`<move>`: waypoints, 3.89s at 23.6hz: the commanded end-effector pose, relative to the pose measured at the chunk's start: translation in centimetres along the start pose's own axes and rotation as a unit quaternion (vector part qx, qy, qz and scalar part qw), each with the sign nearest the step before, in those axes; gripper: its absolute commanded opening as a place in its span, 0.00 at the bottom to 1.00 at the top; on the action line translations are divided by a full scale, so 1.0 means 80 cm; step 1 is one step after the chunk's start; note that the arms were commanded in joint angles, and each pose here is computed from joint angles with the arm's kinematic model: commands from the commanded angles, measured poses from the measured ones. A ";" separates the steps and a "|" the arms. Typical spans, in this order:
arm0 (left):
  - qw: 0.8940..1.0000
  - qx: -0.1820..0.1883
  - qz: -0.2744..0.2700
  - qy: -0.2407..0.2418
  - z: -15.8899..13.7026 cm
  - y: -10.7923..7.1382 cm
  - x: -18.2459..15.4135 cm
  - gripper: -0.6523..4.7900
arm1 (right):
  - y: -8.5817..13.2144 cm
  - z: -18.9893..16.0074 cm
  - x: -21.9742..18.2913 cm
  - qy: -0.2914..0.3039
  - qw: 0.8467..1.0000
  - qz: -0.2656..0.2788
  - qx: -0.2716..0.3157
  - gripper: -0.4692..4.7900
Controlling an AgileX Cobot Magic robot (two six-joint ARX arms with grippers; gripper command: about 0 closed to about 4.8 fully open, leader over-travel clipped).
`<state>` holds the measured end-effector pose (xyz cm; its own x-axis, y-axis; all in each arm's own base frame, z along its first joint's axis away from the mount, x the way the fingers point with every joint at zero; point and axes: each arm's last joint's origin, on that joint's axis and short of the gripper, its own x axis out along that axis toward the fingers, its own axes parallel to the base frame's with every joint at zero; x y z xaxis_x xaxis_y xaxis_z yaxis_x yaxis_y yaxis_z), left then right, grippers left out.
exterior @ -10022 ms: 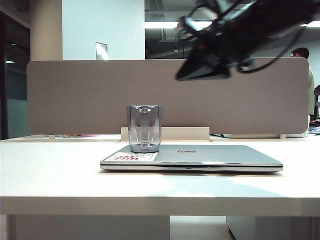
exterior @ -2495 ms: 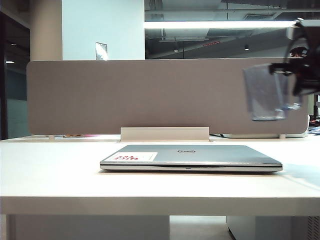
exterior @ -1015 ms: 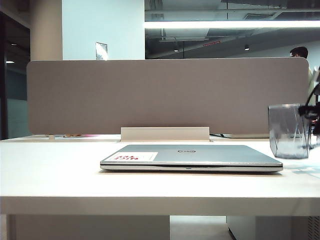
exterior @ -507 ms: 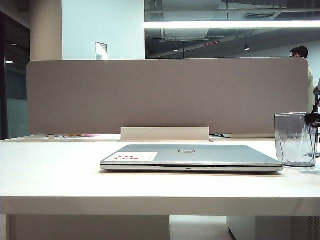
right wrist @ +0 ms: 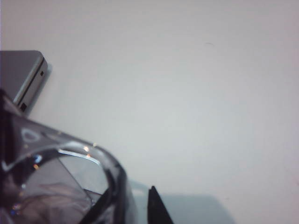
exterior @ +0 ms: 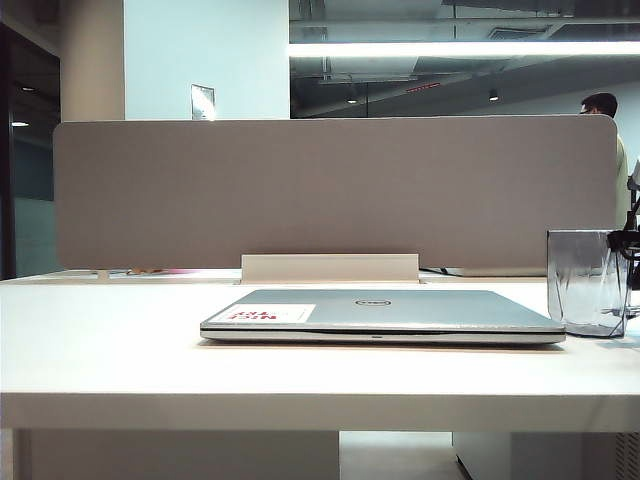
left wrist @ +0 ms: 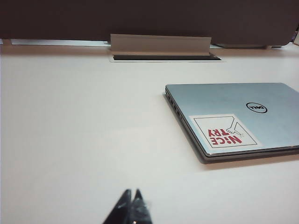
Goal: Pick up the water cup and place it on the right side of the laptop.
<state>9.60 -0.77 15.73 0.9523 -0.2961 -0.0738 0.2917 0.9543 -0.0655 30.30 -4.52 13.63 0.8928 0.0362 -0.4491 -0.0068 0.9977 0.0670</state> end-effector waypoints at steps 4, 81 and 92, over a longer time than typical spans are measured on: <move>1.000 0.001 -0.002 -0.004 0.002 0.000 0.000 0.11 | 0.000 -0.001 -0.001 0.015 1.000 0.001 0.002 0.30; 0.990 0.049 0.112 -0.076 0.020 0.007 -0.003 0.11 | 0.056 -0.101 -0.235 -0.164 0.984 0.037 0.055 0.08; 0.988 0.052 0.112 -0.089 0.023 0.007 -0.003 0.11 | 0.056 -0.102 -0.234 -0.160 0.985 0.037 0.056 0.08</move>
<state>9.70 -0.14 17.47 0.9916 -0.0797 0.1014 0.0765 0.9965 0.0351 9.83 -0.22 15.23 0.9876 0.0738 -0.1388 -0.0457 0.9797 0.1953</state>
